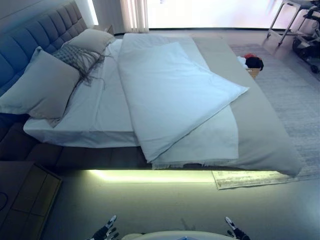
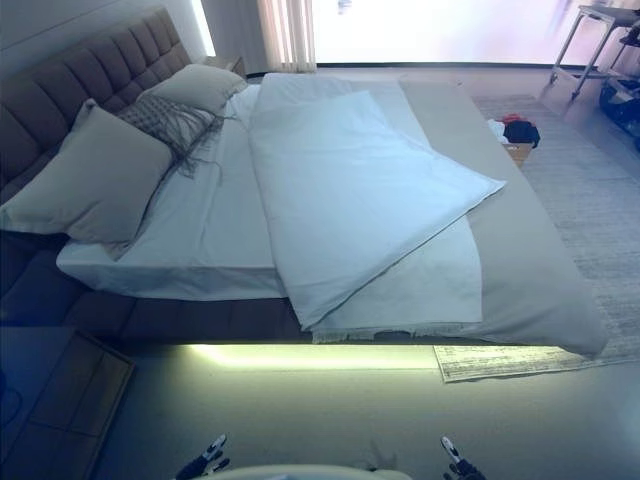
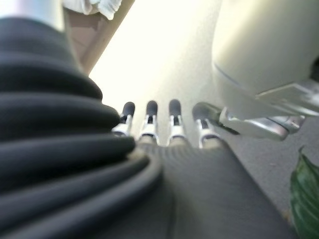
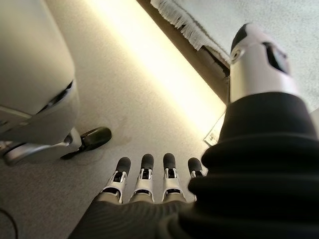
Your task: Make the bed neatly
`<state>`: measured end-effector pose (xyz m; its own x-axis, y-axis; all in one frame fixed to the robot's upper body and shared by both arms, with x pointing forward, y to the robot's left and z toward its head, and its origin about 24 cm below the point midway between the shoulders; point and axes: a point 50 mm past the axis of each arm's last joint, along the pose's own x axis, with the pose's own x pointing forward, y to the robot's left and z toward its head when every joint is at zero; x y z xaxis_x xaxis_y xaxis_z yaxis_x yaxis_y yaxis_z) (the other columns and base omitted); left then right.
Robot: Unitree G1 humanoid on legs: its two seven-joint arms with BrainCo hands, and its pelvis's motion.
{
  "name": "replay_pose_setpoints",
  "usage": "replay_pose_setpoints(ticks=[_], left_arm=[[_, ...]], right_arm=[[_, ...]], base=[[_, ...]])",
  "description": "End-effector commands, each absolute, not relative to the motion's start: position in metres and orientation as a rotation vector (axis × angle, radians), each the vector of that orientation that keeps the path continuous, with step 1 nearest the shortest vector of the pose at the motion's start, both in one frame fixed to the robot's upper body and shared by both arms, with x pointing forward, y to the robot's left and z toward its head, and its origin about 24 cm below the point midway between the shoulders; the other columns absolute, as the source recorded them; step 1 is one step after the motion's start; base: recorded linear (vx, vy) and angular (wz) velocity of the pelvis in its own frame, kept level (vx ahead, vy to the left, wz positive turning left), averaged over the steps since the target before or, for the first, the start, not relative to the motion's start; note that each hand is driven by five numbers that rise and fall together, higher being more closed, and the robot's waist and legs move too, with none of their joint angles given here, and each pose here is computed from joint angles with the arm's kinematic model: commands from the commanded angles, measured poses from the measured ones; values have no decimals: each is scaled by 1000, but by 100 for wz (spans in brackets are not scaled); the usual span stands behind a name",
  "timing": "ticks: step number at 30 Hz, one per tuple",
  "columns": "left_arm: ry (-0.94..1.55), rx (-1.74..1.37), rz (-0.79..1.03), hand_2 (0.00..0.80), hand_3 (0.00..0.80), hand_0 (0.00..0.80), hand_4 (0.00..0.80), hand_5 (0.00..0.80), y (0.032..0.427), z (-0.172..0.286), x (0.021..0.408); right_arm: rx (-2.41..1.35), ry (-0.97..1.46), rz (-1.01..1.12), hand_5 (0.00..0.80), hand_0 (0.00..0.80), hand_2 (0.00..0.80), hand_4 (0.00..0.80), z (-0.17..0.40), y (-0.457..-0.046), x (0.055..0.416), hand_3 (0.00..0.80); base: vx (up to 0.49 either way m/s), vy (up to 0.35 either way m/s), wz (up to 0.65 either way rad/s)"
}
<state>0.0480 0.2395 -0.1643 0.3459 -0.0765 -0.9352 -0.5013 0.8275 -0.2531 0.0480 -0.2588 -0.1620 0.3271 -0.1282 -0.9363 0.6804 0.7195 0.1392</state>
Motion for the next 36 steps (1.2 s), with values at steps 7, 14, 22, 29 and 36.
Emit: replay_pose_setpoints(ticks=[7,14,22,29,36], left_arm=[[1187,-630,333,0,0,0,0,0,234,-166,56],[1197,-619,320,0,0,0,0,0,230,-166,61],[1236,-595,315,0,0,0,0,0,228,-167,60],[1252,-621,272,0,0,0,0,0,215,-169,60],[1273,-586,279,0,0,0,0,0,216,-170,57]], right_arm=[[653,1016,-551,0,0,0,0,-159,-248,88,0],[659,1000,-530,0,0,0,0,-159,-242,93,0],[637,1020,-545,0,0,0,0,-161,-239,91,0],[631,1050,-521,0,0,0,0,-163,-231,90,0],[668,1022,-493,0,0,0,0,-164,-225,90,0]], base=[[0,0,0],[0,0,0],[0,0,0],[0,0,0],[7,-16,0]])
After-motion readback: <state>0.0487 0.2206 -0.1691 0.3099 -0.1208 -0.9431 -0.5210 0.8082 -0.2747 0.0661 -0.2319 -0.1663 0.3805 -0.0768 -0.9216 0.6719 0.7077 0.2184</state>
